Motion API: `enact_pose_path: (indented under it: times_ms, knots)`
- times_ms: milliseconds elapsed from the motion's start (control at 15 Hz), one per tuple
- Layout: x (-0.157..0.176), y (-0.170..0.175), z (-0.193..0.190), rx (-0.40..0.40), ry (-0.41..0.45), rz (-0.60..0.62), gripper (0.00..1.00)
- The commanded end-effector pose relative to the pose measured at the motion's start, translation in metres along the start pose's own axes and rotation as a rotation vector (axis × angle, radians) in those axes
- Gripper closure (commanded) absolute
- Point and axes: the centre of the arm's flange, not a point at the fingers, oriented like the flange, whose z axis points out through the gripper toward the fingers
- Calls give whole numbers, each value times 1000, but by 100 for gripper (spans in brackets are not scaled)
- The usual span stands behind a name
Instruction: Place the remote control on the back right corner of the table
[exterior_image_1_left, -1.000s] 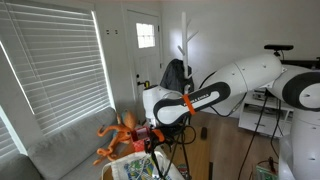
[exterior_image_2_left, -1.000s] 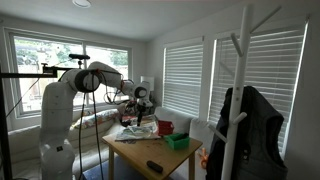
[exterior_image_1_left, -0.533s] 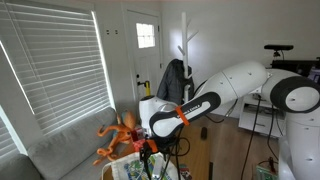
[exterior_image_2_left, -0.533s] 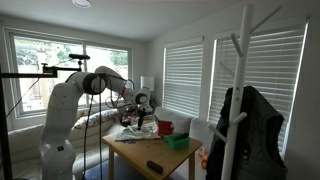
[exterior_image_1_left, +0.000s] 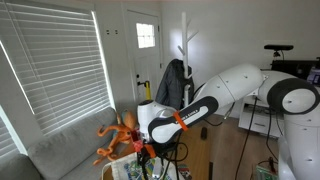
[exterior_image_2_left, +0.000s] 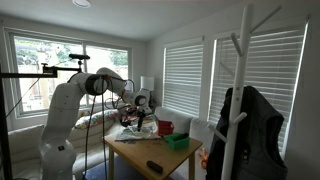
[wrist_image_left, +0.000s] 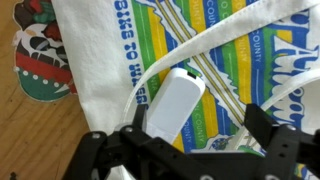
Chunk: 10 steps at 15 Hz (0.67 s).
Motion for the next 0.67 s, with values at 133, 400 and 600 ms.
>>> enact_pose_path:
  times_ms: [133,400,600]
  knots:
    - [-7,5,16,-2,3,12,0]
    - [-12,16,26,-12,-3,29,0]
    - [-15,30,21,-2,19,67,0]
